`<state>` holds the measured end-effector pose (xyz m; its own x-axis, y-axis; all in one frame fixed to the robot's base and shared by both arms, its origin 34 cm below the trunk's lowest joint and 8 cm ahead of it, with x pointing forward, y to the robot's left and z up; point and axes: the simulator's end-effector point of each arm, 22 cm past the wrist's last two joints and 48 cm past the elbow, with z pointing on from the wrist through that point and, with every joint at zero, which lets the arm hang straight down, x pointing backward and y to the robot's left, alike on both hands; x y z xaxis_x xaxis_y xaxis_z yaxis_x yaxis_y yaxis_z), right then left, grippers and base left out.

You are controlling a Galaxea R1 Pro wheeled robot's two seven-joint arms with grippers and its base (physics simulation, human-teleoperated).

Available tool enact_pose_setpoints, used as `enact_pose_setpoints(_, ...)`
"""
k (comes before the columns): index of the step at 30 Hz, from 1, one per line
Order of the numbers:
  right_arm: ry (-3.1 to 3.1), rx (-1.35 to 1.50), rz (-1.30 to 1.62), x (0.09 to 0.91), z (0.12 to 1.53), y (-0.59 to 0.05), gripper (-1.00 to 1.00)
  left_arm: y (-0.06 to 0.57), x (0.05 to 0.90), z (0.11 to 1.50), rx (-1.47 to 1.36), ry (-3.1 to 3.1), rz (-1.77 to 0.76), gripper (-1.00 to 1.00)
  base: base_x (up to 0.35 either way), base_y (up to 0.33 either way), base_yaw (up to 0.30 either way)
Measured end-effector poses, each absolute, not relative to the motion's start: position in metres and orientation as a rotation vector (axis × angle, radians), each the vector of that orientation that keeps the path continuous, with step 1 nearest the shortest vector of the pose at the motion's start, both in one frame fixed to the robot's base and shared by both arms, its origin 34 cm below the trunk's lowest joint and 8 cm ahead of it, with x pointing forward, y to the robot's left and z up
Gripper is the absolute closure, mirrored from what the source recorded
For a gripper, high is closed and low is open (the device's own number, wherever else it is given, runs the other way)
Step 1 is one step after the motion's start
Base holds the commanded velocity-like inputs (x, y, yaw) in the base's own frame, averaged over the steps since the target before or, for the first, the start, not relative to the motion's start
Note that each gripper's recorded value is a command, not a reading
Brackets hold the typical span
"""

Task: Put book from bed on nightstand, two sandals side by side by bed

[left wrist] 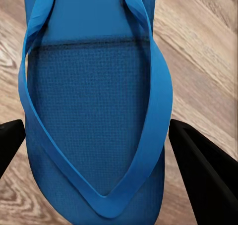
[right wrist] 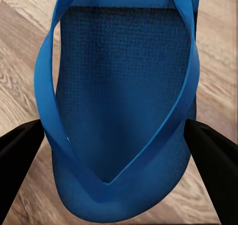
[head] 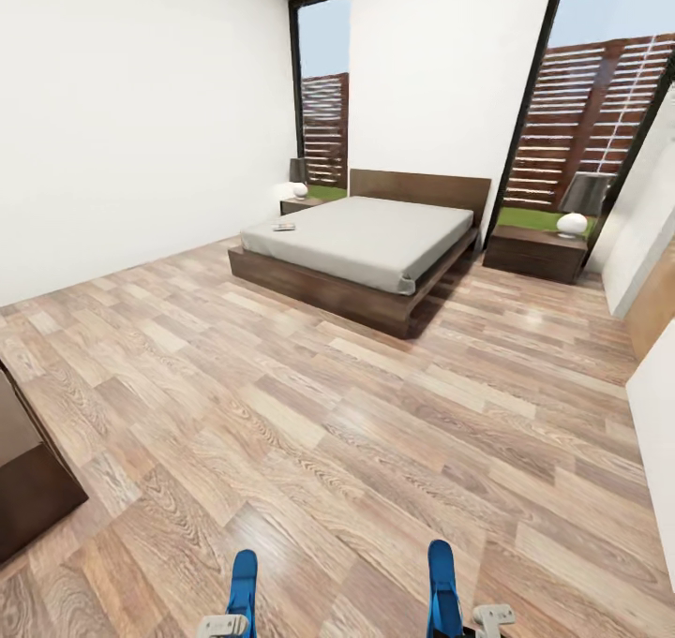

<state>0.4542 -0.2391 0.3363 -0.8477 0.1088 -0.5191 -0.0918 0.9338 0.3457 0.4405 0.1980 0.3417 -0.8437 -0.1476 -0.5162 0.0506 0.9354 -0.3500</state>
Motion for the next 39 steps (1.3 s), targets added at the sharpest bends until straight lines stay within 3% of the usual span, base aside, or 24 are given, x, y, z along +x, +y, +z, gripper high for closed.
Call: enact_pose_setpoints(39,2.538,0.018,0.488,0.4538,0.3355,-0.2371,1.00,0.1979,0.4397,0.3413,-0.070,2.533,-0.478,1.00,0.000,0.000,-0.008)
